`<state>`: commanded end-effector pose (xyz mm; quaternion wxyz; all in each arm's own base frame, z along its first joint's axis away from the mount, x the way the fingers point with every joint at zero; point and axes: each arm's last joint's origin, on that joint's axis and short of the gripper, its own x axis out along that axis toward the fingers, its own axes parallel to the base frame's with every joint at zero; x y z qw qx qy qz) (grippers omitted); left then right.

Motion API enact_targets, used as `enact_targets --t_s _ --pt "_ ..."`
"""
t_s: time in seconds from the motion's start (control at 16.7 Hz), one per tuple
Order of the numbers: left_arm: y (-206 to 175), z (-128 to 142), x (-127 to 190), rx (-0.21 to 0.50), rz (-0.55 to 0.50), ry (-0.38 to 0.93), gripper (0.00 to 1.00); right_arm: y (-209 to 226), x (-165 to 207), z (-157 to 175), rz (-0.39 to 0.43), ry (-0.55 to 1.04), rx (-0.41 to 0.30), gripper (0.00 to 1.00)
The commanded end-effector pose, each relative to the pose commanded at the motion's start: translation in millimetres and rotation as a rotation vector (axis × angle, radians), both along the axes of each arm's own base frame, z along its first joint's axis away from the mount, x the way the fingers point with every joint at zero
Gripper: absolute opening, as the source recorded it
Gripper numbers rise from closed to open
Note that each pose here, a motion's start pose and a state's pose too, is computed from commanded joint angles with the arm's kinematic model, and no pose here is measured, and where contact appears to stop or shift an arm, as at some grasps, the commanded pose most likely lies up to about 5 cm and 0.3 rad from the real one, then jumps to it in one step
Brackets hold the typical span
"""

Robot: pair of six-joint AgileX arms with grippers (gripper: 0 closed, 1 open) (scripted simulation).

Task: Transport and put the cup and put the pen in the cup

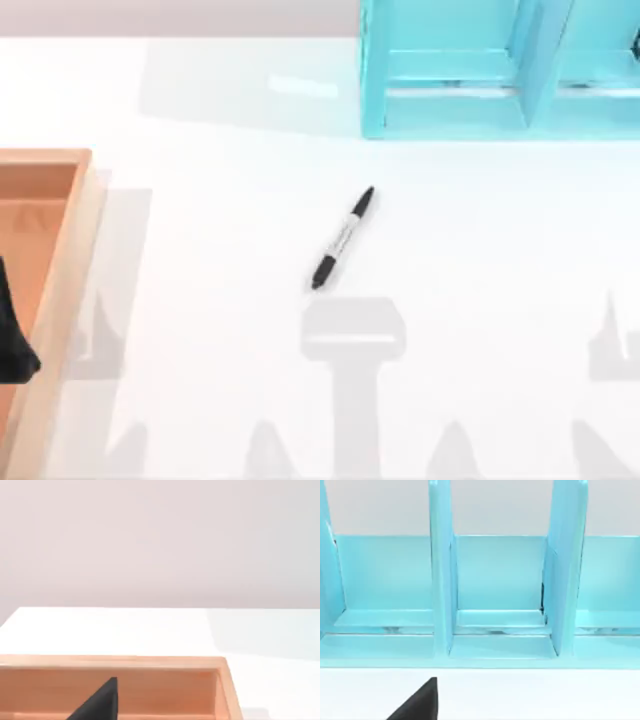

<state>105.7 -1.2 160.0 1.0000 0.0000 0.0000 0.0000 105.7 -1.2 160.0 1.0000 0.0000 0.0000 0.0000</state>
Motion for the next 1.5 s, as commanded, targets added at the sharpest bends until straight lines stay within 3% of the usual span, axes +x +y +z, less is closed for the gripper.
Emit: enact_targets --t_s 0.24,0.48,0.72,1.02,1.26,1.5 --pt "0.4 4.5 0.2 0.003 0.003 0.028 1.0 0.0 0.0 0.0 0.0 0.0 0.0 1.0" --pt "2.6 33.7 5.2 0.022 0.013 0.19 1.0 0.0 0.0 0.0 0.0 0.0 0.0 1.0" --pt "8.6 78.7 33.3 0.049 0.029 0.482 1.0 0.0 0.0 0.0 0.0 0.0 0.0 1.0" --pt "24.1 110.9 95.5 0.07 0.034 0.903 1.0 0.0 0.0 0.0 0.0 0.0 0.0 1.0" --pt "40.9 114.5 150.3 0.067 0.016 1.201 1.0 0.0 0.0 0.0 0.0 0.0 0.0 1.0" --pt "57.6 98.2 194.2 0.045 -0.008 1.444 1.0 0.0 0.0 0.0 0.0 0.0 0.0 1.0"
